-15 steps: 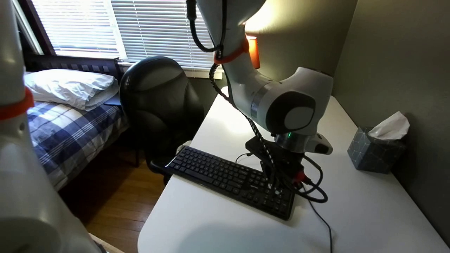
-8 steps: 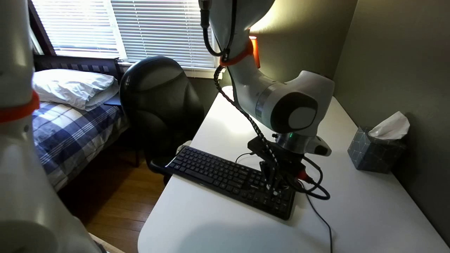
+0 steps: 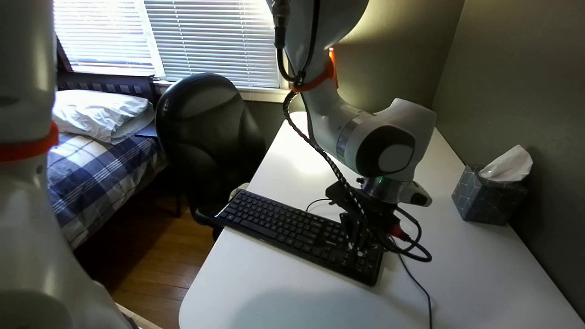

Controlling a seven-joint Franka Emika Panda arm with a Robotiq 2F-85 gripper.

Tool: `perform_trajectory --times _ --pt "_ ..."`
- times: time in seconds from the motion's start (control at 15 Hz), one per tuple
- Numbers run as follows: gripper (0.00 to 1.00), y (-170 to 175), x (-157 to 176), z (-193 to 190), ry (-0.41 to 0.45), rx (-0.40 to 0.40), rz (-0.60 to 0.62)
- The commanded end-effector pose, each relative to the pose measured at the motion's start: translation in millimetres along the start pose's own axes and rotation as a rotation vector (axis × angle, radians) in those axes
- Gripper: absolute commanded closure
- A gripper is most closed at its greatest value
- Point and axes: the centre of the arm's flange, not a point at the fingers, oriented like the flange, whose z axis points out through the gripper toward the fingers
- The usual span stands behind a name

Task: Press a button on the keyboard

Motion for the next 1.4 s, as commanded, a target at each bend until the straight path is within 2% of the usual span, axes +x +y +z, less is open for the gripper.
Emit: perform_trajectory --times 0.0,0.73,1.33 --pt "1.0 2 7 5 -0.021 0.026 -0.013" --pt "1.0 -1 16 7 -0.028 0.034 -0.051" --pt "1.0 -2 22 8 -0.082 0.046 -0.073"
